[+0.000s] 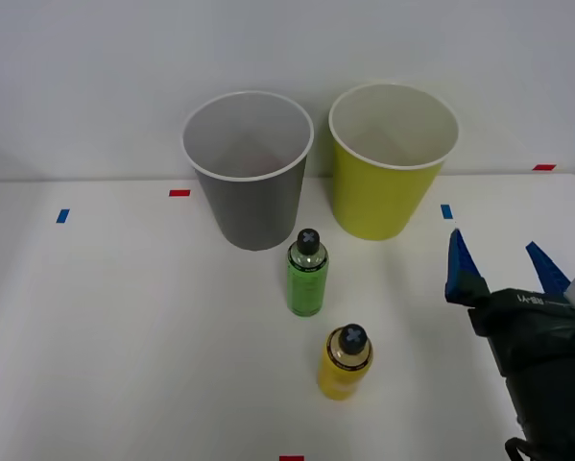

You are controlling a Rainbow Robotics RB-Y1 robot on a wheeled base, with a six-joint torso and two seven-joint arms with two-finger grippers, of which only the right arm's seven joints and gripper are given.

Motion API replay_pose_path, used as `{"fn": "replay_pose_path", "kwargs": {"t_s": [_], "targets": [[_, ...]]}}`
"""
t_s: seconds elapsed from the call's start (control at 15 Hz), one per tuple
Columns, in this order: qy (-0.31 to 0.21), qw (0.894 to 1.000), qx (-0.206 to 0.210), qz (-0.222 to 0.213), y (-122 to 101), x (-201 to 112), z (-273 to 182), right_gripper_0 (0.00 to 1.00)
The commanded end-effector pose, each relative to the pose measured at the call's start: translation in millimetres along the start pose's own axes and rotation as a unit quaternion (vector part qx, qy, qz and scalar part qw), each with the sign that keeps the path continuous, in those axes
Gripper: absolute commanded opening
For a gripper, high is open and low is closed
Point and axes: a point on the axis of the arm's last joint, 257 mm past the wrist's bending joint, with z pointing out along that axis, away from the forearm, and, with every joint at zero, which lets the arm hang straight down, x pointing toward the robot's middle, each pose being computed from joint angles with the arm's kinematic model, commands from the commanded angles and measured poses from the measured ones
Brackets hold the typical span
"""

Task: Put cans in the gray bin, plastic bottles in the light green bin

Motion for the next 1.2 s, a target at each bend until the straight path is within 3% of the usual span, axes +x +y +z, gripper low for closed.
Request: {"fn": "replay_pose_path", "kwargs": {"t_s": [0.07, 0.2, 0.47, 0.6, 1.2], "targets": [[0.021, 0.999, 0.023, -0.033, -15.6, 31.0, -39.1, 1.00], [0.022, 0.999, 0.026, -0.042, -14.6, 34.7, -52.7, 1.00], [0.035, 0.985, 0.034, -0.164, -20.2, 41.3, -75.0, 1.00], [0.043, 0.979, 0.041, -0.193, -28.6, 45.1, -79.3, 1.00], [-0.009, 0.992, 0.035, -0.123, -53.0, 76.4, -114.8, 1.00]]}}
